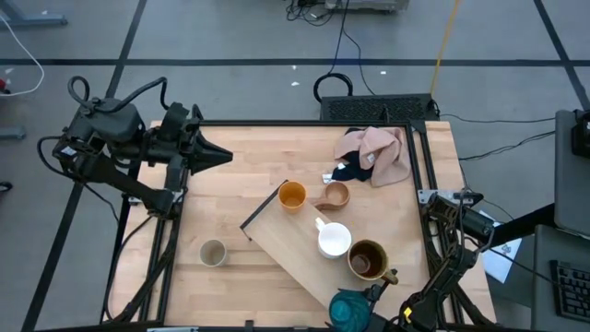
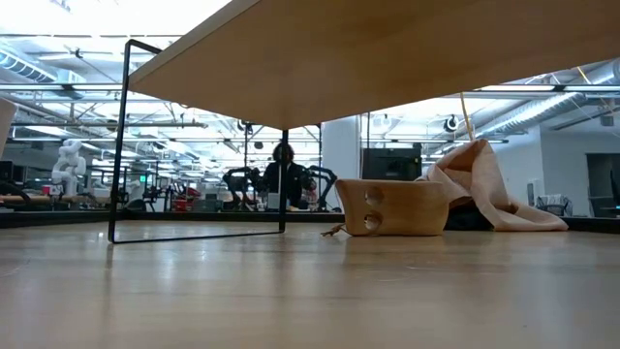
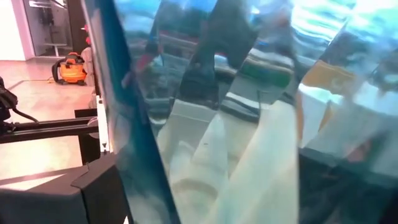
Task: Stack small to large cups/mugs on shelf
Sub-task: Put the blue cup on the shelf
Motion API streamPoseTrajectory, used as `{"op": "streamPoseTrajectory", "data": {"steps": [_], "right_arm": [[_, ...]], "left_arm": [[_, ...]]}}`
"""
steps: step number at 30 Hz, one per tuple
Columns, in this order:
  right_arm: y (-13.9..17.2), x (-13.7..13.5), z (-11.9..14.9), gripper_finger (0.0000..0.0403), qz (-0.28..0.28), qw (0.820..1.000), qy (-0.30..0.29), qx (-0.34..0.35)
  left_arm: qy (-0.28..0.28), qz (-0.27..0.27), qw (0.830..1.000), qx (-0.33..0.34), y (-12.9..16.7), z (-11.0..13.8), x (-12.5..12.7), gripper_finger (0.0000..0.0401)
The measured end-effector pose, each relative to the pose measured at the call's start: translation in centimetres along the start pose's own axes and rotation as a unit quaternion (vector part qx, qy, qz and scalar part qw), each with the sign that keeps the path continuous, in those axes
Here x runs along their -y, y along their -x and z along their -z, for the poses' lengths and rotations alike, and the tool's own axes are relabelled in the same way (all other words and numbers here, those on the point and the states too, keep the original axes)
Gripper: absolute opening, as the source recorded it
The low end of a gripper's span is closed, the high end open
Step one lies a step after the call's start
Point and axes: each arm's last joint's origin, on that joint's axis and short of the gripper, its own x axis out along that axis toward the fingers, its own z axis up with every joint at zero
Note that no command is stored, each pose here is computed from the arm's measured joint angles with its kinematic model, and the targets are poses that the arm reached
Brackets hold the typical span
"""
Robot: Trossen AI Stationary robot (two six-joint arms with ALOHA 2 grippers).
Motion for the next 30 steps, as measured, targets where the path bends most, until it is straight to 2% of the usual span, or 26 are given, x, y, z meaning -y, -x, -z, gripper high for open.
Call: {"op": "streamPoseTrajectory", "data": {"steps": [17,24,30], "right_arm": [[0.1,0.4,-1.0,0.04,0.01,1.0,0.009,0.003],[1.7,0.2,-1.1,0.04,-0.004,1.0,0.016,0.005],[2.8,0.3,-1.2,0.04,0.018,1.0,0.022,0.012]], "left_arm": [[0.0,0.003,1.0,-0.002,0.0,0.0,0.0,0.0037],[0.004,0.005,1.0,-0.003,0.0,0.1,0.1,0.0037],[-0.002,0.008,1.0,-0.005,0.0,0.2,0.2,0.0037]]}}
